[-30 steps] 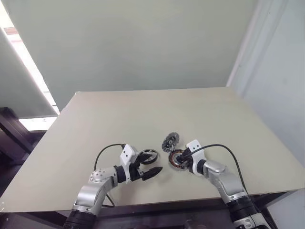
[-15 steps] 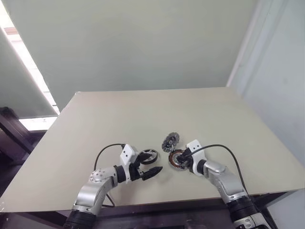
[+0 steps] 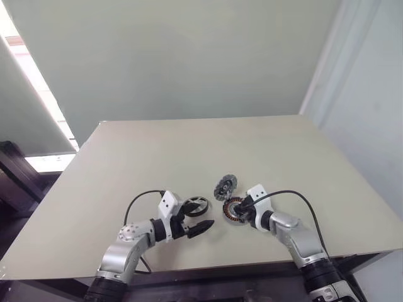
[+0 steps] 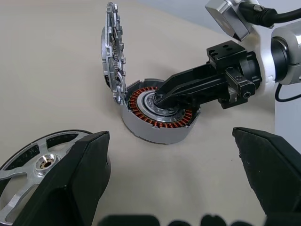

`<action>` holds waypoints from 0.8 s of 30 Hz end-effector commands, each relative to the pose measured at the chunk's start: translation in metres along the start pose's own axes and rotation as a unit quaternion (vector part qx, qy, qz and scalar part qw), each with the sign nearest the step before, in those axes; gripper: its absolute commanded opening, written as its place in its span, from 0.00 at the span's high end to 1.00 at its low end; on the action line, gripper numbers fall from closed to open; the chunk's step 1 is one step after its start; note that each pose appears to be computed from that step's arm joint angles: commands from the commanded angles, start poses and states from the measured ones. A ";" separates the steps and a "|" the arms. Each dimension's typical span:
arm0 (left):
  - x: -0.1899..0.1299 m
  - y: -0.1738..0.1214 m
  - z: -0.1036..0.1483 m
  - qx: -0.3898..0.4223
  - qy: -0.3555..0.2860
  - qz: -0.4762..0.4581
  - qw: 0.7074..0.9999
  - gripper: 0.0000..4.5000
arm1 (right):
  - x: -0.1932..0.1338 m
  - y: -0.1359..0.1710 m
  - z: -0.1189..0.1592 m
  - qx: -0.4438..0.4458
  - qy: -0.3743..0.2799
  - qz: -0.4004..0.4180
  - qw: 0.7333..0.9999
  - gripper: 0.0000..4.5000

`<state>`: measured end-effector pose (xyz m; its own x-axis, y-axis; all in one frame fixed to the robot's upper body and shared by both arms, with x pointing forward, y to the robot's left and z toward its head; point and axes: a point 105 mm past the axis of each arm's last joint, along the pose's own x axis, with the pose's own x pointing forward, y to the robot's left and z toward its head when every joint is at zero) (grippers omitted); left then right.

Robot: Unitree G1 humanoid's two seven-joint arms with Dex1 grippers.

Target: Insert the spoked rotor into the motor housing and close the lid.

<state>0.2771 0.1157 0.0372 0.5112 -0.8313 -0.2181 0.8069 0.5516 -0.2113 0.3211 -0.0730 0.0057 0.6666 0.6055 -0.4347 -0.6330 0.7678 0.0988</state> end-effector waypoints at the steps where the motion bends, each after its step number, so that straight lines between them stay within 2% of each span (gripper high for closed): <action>1: 0.001 0.000 0.011 0.023 -0.013 -0.006 1.000 0.00 | -0.001 0.000 0.010 -0.012 -0.008 0.002 1.000 0.56; 8: 0.001 0.000 0.011 0.023 -0.012 -0.006 1.000 0.00 | -0.002 0.001 0.017 -0.009 -0.025 0.005 1.000 0.01; 19: 0.002 -0.001 0.011 0.023 -0.011 -0.009 1.000 0.00 | -0.014 0.001 0.040 -0.021 -0.058 0.005 0.998 0.01; 22: 0.002 -0.001 0.011 0.023 -0.011 -0.009 1.000 0.00 | -0.017 -0.001 0.038 -0.029 -0.052 -0.001 0.998 0.15; 24: 0.002 -0.001 0.011 0.023 -0.011 -0.010 1.000 0.00 | -0.018 -0.003 0.036 -0.036 -0.043 -0.004 0.998 0.30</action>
<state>0.2768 0.1153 0.0361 0.5090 -0.8321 -0.2202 0.8074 0.5502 -0.2130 0.3227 -0.0792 0.0316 0.6857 0.6150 -0.3894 -0.6447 0.7615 0.0674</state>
